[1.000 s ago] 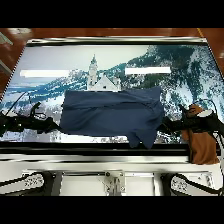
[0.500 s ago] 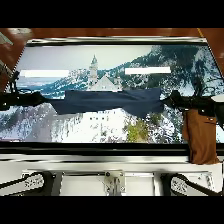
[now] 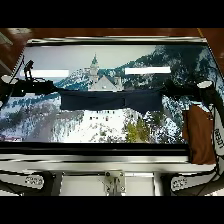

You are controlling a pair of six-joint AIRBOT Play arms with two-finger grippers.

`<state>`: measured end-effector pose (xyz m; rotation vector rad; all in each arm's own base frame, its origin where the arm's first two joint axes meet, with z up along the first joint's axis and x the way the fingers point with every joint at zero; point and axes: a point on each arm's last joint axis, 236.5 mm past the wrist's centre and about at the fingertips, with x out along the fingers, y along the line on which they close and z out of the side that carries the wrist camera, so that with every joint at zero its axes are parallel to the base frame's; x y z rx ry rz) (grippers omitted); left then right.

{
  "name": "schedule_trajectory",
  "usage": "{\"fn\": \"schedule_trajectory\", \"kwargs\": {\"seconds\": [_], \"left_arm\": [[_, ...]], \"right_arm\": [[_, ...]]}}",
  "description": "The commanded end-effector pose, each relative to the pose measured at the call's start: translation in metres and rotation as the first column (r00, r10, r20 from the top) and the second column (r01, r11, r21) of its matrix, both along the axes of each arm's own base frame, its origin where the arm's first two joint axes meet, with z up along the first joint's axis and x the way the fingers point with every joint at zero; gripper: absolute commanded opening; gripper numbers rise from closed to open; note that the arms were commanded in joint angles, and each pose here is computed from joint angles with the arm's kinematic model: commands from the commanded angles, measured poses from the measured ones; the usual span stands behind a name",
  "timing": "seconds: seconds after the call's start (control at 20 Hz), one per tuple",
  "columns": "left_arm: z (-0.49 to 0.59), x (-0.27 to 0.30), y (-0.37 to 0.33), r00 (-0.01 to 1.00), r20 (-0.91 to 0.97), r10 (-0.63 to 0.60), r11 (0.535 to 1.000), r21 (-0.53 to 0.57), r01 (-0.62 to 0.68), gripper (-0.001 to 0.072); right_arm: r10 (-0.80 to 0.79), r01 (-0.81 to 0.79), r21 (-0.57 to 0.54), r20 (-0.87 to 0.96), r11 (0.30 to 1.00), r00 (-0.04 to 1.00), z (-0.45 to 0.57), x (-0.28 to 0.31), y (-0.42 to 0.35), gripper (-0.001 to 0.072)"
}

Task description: Fold the shirts.

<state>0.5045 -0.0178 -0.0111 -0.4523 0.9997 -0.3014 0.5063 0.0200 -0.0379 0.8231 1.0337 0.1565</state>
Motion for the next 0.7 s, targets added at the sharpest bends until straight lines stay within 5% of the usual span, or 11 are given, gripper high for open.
{"fn": "schedule_trajectory", "kwargs": {"seconds": [0.0, 0.05, 0.1, 0.15, 0.4, 0.65], "left_arm": [[-0.024, 0.010, -0.003, 0.998, -0.060, 0.032, 0.999, -0.033, -0.034, 0.0188], [-0.025, 0.009, -0.003, 0.997, -0.064, 0.031, 0.999, -0.035, -0.034, 0.0402], [-0.024, 0.010, -0.003, 0.997, -0.062, 0.035, 0.999, -0.035, -0.037, 0.0617], [-0.020, 0.010, -0.002, 0.998, -0.061, 0.032, 0.999, -0.038, -0.034, 0.0669], [0.024, 0.012, 0.005, 0.999, -0.044, -0.029, 0.998, -0.066, 0.026, 0.0668], [0.043, 0.001, -0.012, 0.993, -0.056, -0.107, 0.991, -0.082, 0.102, 0.0666]], "right_arm": [[-0.007, 0.007, -0.005, -0.051, 1.000, 0.999, -0.039, 0.008, 0.001, 0.0080], [-0.001, 0.001, -0.007, -0.058, 1.000, 0.998, -0.045, 0.007, 0.001, 0.0180], [0.002, -0.003, -0.009, -0.058, 1.000, 0.998, -0.047, 0.007, 0.001, 0.0482], [0.028, -0.029, -0.020, -0.037, 0.999, 0.999, -0.044, 0.007, 0.001, 0.0631], [0.104, -0.123, -0.209, -0.099, 0.970, 0.990, -0.028, -0.018, -0.055, 0.0630], [0.102, -0.119, -0.069, -0.218, 0.990, 0.971, -0.061, -0.032, -0.031, 0.0672]]}}
